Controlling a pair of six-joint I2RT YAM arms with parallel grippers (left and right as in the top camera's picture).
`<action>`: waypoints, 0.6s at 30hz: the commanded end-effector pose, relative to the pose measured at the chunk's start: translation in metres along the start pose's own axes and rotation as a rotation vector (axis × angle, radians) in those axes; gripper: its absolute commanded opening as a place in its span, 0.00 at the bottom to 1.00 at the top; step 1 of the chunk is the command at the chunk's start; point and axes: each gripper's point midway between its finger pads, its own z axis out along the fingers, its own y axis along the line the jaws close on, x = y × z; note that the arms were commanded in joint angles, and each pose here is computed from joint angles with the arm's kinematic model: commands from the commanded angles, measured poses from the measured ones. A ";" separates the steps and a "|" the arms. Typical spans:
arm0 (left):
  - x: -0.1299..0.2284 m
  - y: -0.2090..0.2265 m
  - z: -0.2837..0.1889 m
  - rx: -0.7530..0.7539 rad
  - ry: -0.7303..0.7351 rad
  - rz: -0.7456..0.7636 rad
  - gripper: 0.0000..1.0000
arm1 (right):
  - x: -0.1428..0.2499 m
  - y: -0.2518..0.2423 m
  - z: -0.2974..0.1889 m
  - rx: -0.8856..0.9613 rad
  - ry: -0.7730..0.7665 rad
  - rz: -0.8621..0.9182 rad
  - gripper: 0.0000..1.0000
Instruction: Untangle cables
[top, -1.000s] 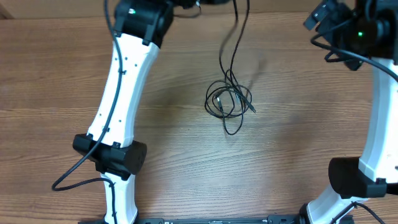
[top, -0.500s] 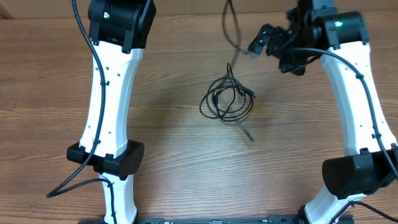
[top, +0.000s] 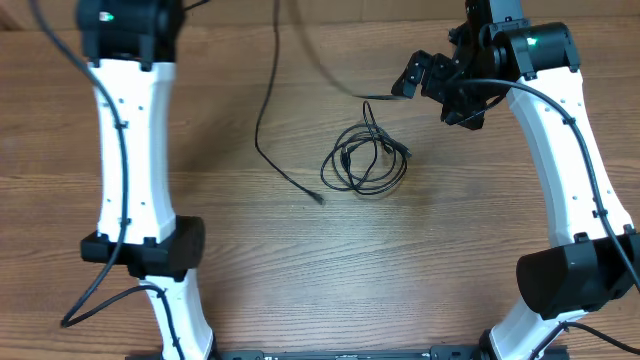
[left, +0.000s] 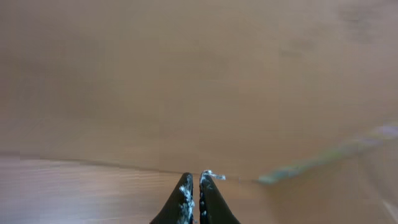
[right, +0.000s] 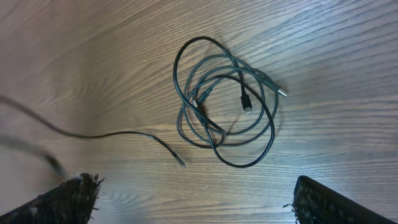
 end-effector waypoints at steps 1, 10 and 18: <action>-0.032 0.061 -0.032 -0.254 -0.092 0.101 0.04 | -0.002 0.000 -0.002 -0.002 -0.012 -0.022 1.00; -0.013 0.200 -0.088 -0.802 0.002 -0.004 0.04 | -0.010 0.006 -0.002 -0.022 -0.048 -0.035 1.00; 0.044 0.296 -0.101 -1.123 0.259 -0.041 0.14 | -0.008 0.004 -0.002 -0.017 -0.039 -0.032 1.00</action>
